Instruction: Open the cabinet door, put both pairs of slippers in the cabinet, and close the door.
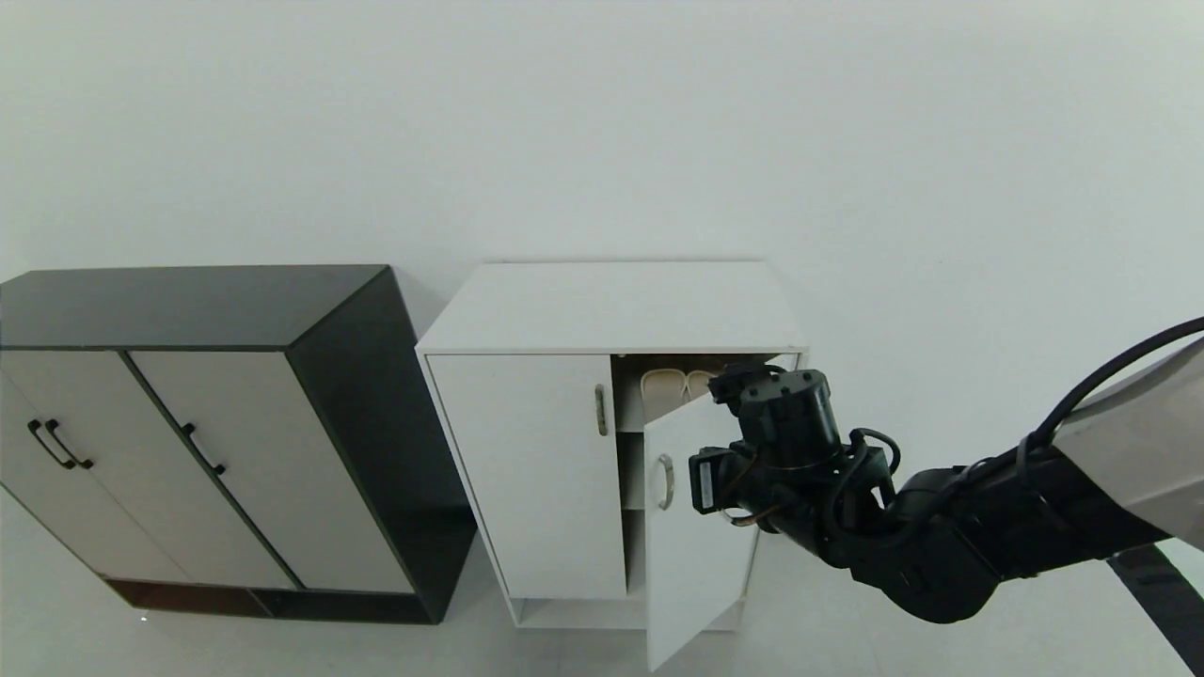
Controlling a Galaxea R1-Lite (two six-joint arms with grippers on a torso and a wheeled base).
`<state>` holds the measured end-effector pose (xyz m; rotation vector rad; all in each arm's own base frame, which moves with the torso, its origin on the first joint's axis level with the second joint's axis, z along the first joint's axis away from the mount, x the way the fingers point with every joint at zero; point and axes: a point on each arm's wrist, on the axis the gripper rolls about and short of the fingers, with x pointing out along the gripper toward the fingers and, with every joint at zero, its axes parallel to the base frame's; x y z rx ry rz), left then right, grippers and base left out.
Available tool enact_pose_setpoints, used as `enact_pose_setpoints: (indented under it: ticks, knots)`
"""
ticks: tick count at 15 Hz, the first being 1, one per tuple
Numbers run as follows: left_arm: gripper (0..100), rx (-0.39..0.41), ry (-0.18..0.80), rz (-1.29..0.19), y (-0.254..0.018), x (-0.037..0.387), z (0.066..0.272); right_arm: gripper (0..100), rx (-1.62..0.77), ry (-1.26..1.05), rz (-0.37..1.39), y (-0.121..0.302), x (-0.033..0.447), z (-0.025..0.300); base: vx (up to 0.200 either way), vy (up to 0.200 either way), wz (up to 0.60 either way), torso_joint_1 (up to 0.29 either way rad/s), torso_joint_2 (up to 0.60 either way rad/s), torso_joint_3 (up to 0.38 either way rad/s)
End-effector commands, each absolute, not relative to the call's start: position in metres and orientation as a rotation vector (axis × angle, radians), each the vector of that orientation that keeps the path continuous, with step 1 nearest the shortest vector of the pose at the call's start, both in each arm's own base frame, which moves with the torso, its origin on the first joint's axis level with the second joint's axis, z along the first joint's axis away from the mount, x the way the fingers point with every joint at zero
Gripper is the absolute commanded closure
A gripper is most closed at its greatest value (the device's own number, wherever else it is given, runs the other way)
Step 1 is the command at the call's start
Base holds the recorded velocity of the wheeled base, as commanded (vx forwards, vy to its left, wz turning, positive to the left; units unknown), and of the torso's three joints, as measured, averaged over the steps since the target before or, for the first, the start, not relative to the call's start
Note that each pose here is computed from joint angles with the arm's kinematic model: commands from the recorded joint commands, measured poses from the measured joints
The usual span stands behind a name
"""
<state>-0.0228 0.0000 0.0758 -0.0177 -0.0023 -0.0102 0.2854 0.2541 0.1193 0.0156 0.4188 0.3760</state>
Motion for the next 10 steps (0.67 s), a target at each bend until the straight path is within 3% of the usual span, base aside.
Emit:
enact_pose_setpoints:
  ticks: [1, 10]
  knots:
    - [100, -0.017, -0.001, -0.011, 0.0, -0.023, 0.076, 100, 0.016, 0.441, 0.426, 0.244, 0.279, 0.118, 0.0, 0.0, 0.0, 0.0, 0.0, 0.0]
    - [100, -0.017, -0.001, -0.011, 0.0, -0.023, 0.076, 100, 0.014, 0.461, 0.444, 0.239, 0.29, 0.087, 0.2, 0.0, 0.0, 0.002, 0.0, 0.002]
